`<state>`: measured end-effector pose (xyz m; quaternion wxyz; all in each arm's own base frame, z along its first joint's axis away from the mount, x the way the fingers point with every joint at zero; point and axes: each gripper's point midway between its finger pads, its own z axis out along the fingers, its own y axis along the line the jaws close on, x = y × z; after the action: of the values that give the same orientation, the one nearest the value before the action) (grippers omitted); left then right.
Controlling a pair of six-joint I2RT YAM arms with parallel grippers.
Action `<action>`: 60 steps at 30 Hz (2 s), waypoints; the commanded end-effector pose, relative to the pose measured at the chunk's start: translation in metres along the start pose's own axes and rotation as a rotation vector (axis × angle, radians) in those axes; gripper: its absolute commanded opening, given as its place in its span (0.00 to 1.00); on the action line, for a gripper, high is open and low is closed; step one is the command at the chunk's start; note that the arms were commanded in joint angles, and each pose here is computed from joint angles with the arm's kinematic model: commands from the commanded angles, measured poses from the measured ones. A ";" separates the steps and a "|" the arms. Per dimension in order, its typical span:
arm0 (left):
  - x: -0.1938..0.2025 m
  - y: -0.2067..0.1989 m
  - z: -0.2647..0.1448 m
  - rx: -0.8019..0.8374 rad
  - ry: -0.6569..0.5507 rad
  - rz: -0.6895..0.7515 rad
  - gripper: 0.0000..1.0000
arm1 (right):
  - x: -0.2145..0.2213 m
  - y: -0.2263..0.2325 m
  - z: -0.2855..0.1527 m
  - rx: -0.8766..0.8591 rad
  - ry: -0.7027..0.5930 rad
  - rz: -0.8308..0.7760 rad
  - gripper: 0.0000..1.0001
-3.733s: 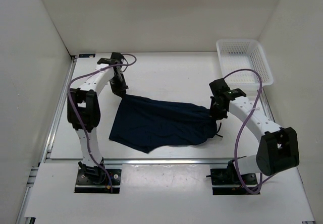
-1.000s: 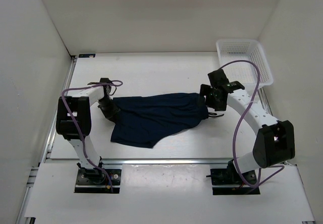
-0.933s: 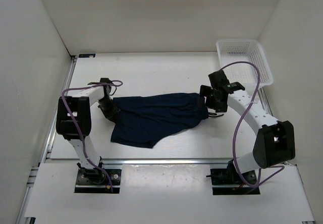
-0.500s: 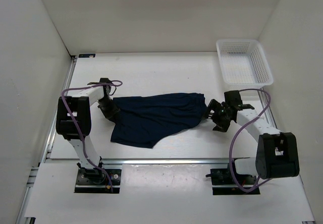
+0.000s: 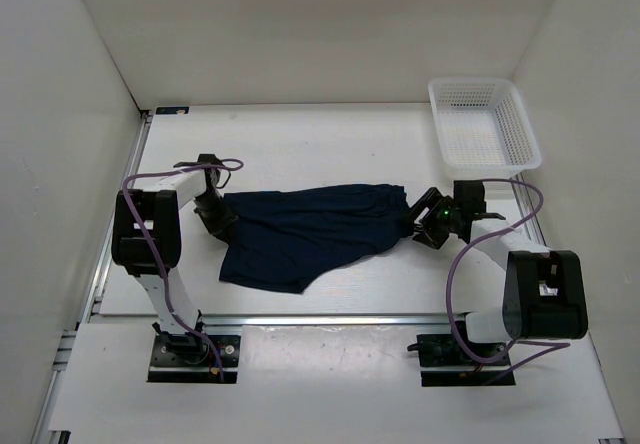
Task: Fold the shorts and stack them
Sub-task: Fold the shorts
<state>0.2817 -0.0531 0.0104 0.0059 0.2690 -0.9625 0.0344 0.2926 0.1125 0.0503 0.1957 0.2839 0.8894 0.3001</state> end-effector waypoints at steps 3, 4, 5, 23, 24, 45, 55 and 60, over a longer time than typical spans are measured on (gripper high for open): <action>-0.013 -0.005 0.007 0.003 -0.039 0.018 0.10 | -0.007 0.013 -0.006 -0.047 -0.031 -0.014 0.84; -0.013 -0.005 0.007 0.003 -0.039 0.018 0.10 | -0.006 0.013 -0.009 -0.047 -0.031 -0.014 0.87; -0.013 -0.005 0.007 0.003 -0.039 0.018 0.10 | -0.008 0.012 -0.010 -0.036 -0.043 -0.023 0.87; -0.016 -0.007 0.009 0.002 -0.037 0.018 0.10 | -0.016 0.007 0.000 0.050 -0.029 -0.099 0.40; -0.016 -0.007 0.009 0.002 -0.037 0.018 0.10 | -0.010 0.007 0.005 0.067 -0.009 -0.120 0.36; -0.015 -0.009 0.009 0.002 -0.037 0.027 0.10 | -0.016 0.016 0.001 0.397 0.010 -0.373 0.33; -0.015 -0.009 0.009 0.002 -0.037 0.027 0.10 | -0.014 0.054 0.003 0.210 0.125 -0.455 0.85; -0.015 -0.009 0.009 0.002 -0.037 0.027 0.10 | 0.000 0.023 0.032 0.287 0.205 -0.468 0.75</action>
<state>0.2825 -0.0542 0.0098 0.0171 0.2610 -0.9647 0.0318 0.3274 0.1369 0.0619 0.1585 0.0888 0.9721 0.1485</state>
